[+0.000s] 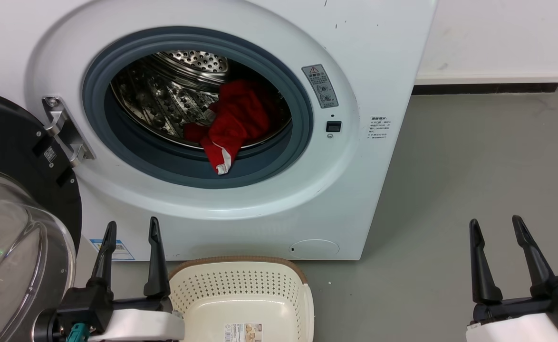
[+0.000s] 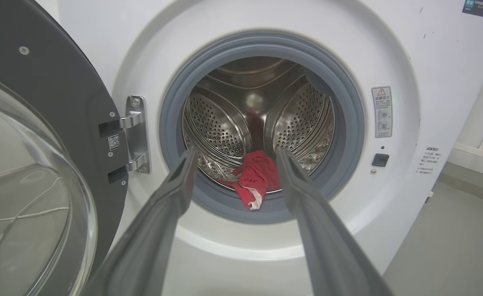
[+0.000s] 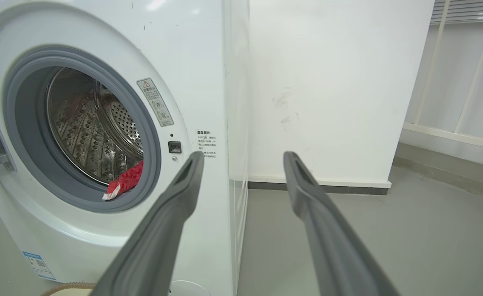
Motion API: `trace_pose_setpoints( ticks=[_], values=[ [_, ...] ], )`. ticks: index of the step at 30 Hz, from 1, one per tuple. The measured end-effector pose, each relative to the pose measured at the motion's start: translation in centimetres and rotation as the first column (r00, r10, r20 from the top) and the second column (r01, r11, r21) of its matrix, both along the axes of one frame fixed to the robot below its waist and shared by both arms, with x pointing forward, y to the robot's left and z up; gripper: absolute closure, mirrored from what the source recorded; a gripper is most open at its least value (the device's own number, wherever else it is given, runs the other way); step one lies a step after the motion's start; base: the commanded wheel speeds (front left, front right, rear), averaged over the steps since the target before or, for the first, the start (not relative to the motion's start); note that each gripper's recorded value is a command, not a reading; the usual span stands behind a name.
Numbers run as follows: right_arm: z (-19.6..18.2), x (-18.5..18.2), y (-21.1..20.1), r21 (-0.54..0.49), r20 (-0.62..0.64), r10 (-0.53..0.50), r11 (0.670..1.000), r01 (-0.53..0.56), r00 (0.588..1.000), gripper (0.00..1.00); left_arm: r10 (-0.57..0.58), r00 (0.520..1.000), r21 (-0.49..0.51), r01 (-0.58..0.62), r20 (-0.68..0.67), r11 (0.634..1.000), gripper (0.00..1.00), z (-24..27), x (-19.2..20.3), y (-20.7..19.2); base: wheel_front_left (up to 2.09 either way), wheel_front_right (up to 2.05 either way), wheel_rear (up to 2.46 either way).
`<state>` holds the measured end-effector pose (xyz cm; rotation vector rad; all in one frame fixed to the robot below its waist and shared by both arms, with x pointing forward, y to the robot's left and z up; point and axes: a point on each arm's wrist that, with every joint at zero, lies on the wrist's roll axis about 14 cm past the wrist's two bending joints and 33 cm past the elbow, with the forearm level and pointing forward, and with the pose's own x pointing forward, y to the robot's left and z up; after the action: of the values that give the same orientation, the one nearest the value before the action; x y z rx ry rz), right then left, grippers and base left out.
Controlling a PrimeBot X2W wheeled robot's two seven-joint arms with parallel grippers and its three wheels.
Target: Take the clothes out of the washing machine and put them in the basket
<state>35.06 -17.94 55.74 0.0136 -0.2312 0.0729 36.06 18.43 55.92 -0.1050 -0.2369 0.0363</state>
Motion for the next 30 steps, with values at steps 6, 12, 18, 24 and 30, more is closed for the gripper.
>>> trace_pose_setpoints(
  ticks=[6,12,18,24,30],
  values=[
    [0.3,-0.1,0.0,-0.028,0.014,-0.002,1.000,0.002,1.000,0.00,-0.005,1.000,0.017,0.005,-0.002,1.000,0.00,-0.2,-0.2,-0.1,0.00,0.00,0.00],
    [0.1,-0.3,0.2,-0.050,0.016,0.001,0.999,0.000,1.000,0.00,-0.002,1.000,0.041,0.002,-0.011,0.999,0.00,-0.7,-0.3,-0.1,0.00,0.00,0.00],
    [-0.1,-0.4,0.1,-0.040,0.008,-0.001,0.999,0.001,1.000,0.00,0.000,0.999,0.027,0.001,-0.033,1.000,0.00,-1.4,-0.3,0.0,0.00,0.00,0.00],
    [-0.2,-0.4,-0.1,-0.029,0.004,-0.004,1.000,0.005,1.000,0.00,0.000,0.999,0.018,0.001,-0.045,1.000,0.00,-1.8,-0.3,0.0,0.00,0.00,0.00],
    [-0.3,-0.4,-0.1,-0.026,0.003,-0.004,1.000,0.004,1.000,0.00,0.001,0.999,0.021,0.000,-0.049,1.000,0.00,-2.0,-0.3,0.0,0.00,0.00,0.00]
  ],
)
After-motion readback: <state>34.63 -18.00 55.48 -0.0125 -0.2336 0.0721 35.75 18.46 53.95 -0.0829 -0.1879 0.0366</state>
